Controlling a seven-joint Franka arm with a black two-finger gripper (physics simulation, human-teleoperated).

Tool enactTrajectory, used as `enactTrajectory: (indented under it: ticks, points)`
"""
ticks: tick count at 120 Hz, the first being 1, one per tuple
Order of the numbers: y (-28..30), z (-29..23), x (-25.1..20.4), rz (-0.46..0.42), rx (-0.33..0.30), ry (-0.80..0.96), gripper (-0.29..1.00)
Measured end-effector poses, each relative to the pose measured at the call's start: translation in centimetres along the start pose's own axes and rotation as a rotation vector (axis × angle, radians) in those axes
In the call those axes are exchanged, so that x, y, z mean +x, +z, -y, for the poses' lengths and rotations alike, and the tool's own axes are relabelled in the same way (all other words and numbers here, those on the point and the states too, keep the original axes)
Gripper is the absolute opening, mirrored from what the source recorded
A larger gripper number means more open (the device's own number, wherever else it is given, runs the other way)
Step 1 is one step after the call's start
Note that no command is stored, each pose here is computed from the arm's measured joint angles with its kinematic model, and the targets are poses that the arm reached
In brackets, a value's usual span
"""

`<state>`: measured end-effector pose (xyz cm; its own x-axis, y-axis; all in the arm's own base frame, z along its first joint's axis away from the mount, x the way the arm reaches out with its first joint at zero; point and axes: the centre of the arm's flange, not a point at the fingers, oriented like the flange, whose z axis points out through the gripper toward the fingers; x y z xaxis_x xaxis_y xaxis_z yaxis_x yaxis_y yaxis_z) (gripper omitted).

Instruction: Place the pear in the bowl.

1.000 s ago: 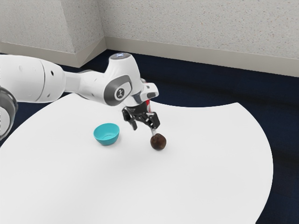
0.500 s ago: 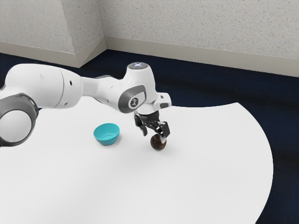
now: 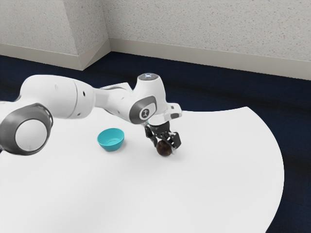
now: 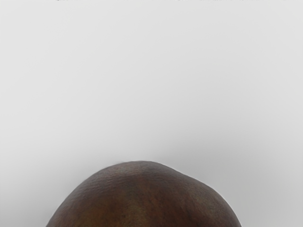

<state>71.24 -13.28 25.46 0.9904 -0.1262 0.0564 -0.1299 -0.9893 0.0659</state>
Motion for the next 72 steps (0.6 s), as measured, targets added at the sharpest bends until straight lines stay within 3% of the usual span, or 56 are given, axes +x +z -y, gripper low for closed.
enactTrajectory:
  ticks: [72]
  points:
    - [-1.9, 0.3, 0.5, -0.03, 0.008, -0.01, 0.43]
